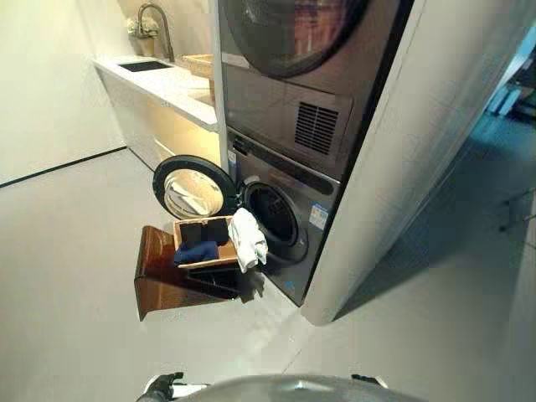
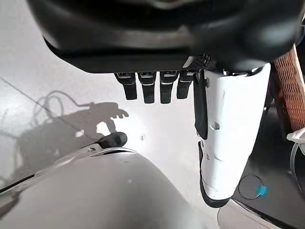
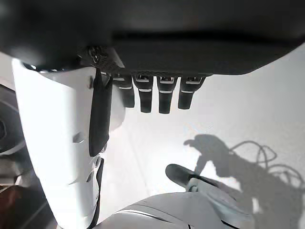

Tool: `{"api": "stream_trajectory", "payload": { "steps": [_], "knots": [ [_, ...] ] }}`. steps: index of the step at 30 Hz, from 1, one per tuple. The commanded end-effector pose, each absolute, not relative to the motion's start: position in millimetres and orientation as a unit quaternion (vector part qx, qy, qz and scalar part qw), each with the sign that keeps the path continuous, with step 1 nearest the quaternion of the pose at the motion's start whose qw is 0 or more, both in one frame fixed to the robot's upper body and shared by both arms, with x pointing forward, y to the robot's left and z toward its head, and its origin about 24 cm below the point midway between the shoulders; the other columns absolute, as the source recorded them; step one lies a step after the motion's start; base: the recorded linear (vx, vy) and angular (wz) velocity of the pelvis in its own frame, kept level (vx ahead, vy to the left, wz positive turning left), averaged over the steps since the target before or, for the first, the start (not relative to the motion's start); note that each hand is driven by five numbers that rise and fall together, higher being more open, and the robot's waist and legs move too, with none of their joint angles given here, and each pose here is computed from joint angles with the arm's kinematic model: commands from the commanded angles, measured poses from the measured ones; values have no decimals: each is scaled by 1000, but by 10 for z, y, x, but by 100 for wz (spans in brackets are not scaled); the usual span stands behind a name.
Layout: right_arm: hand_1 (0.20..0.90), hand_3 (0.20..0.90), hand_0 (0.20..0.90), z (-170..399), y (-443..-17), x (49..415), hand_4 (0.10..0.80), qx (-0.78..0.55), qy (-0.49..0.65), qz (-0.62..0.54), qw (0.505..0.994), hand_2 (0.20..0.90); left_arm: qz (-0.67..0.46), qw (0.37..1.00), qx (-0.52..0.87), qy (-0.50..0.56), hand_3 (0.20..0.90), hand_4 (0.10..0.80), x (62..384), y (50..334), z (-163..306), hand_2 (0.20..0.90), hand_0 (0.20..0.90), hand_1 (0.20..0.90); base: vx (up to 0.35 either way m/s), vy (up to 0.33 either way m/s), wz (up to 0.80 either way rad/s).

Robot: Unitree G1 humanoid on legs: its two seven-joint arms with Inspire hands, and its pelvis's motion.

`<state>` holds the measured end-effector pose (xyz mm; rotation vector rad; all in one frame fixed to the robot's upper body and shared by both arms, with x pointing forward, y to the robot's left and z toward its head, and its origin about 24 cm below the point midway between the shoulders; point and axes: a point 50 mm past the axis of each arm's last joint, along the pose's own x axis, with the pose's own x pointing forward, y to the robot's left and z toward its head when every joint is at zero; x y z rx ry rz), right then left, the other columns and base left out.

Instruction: Pick up the clothes and place them into the washing machine

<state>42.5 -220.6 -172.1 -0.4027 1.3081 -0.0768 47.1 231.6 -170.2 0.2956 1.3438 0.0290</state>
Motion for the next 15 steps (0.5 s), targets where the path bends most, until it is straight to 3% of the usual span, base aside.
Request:
{"api": "stream_trajectory", "payload": {
  "steps": [1, 15],
  "knots": [
    [900, 900, 900, -1630, -2414, 762, 800, -214, 577, -57, 786, 900, -16, 801, 134, 584, 900, 800, 859, 2095, -1686, 900, 900, 900, 0, 0, 0],
    [900, 900, 900, -1642, -2397, 736, 800, -255, 586, -9, 769, 900, -29, 800, 141, 583, 900, 800, 881, 2070, -1686, 900, 900, 900, 2, -3, 1]
  ]
}}
